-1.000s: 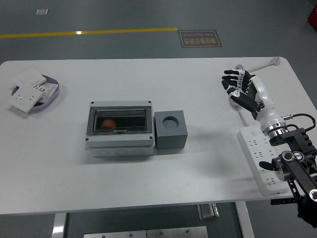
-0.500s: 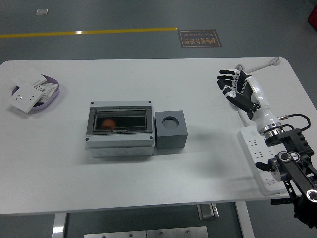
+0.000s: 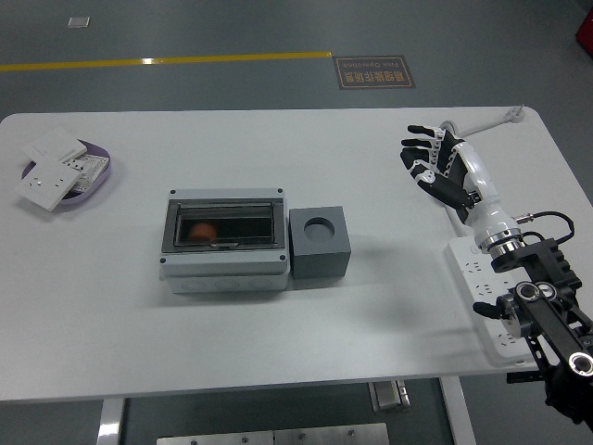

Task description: Pick up the cylinder from the cube,place it in the box,flap close box

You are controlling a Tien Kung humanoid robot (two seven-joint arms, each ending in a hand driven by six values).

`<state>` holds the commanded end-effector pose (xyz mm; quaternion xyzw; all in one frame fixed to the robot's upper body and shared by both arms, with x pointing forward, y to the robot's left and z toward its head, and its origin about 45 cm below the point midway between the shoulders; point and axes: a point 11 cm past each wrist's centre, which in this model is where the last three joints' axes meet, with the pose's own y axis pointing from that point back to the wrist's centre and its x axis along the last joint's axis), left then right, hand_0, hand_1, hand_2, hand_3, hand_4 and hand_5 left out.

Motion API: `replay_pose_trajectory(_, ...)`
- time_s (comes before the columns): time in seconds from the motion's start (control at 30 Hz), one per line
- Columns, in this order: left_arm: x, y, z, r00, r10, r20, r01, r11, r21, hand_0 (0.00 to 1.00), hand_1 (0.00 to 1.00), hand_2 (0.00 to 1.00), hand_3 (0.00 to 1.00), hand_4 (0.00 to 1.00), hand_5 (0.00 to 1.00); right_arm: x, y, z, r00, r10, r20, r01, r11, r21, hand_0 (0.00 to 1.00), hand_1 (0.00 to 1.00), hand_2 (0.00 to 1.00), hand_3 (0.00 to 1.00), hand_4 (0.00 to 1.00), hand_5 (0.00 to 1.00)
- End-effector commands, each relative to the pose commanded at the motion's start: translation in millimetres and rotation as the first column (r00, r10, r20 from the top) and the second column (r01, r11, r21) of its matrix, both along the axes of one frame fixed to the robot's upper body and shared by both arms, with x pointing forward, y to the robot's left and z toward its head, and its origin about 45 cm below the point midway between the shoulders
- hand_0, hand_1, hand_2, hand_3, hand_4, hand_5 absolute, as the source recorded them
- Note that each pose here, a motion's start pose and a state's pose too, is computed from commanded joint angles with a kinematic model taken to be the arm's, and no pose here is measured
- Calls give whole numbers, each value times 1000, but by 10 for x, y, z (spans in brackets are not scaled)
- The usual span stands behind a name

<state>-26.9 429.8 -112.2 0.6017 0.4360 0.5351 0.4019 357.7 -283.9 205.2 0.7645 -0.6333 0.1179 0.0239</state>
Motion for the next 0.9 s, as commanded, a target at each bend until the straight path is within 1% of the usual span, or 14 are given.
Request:
replay_pose_trajectory(0.17,2,11,4,1000,1,1,-1,1000,2,601,579,590,583,641,202,11,41,2,1000,2,5,-2,1000,8,768,695,684,738,761,290)
replay_pose_trajectory(0.3,8,3,1,1000,2,2,-2,1000,1,601,579,590,583,641,202,3,11,-13,1000,-7,0,7,1000,7,768,695,684,738,761,290)
replay_pose_trajectory(0.33,9,0,0,1000,1,2,-1,1000,0,601,579,590,583,641,203,1,2,-16,1000,-10,-1,10,1000,7,766,691,676,698,759,267)
replay_pose_trajectory(0.5,10,-16,-5,1000,2,1,-2,1000,-3,601,579,590,583,641,203,-3,-57,-9,1000,-27,0,27,1000,7,766,691,676,698,759,267)
replay_pose_trajectory(0.53,12,-15,-5,1000,1,0,-1,1000,-3,601,579,590,582,641,203,-3,-73,-3,999,-32,2,32,999,8,765,681,674,677,738,236)
replay_pose_trajectory(0.7,34,14,5,1000,1,3,-1,1000,3,601,579,590,582,641,203,1,-158,36,998,-60,13,60,998,15,765,681,674,677,738,236)
replay_pose_trajectory(0.9,58,31,12,1000,-3,2,3,1000,6,601,578,590,583,641,203,1,-185,58,997,-70,18,69,997,22,764,681,673,674,738,235)
